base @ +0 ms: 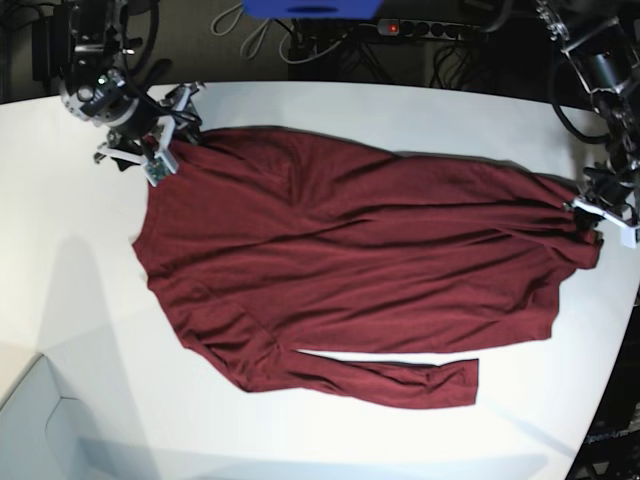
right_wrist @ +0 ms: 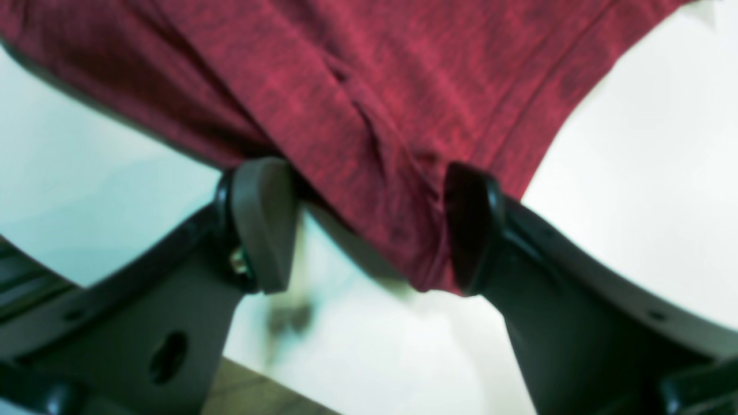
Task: Layout the t-shirt on the table in an organized manner, then fold the t-shirt properly
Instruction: 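Pull both held collar corners apart to stretch the shirt flat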
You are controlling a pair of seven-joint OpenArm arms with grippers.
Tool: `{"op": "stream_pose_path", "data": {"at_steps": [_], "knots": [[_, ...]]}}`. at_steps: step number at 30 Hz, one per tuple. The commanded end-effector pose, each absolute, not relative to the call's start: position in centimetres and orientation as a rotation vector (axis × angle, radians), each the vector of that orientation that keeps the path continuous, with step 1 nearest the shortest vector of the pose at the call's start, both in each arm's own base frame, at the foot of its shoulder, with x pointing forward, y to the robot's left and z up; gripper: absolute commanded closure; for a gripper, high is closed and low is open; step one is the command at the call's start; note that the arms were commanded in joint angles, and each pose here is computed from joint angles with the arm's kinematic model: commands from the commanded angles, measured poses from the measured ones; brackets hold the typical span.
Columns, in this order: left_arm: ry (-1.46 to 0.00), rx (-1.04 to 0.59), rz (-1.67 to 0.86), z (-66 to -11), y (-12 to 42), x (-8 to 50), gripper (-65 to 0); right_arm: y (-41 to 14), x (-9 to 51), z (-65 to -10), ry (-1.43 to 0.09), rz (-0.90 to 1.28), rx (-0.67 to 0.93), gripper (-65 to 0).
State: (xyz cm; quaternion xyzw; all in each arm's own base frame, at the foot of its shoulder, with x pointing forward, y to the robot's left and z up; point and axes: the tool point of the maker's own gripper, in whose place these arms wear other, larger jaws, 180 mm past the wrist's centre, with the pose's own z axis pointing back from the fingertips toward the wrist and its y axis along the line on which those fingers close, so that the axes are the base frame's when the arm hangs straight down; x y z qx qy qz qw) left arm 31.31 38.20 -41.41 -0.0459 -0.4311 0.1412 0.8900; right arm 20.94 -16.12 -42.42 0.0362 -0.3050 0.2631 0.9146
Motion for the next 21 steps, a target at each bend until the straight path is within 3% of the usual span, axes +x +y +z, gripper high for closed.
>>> {"op": "stream_pose_path", "data": {"at_steps": [1,15,17,21], "knots": [[-0.962,-0.06,0.278,-38.9,39.9,32.4,-0.1,-16.1,21.6,-41.7,-0.666,0.545,0.078,-40.0],[-0.963,-0.036,0.268,-38.3,41.0,32.2,-0.1,-18.3,21.6,-42.2,-0.675,0.52,0.061,-38.5],[-0.962,-0.036,0.27,-38.3,41.0,32.1,-0.1,-18.4,21.2,-42.8,-0.657,0.515,0.068,-33.3],[-0.959,-0.036,0.27,-38.4,41.0,32.1,-0.1,-18.2,20.7,-43.5,-0.637,0.514,0.08,-14.8]]}}
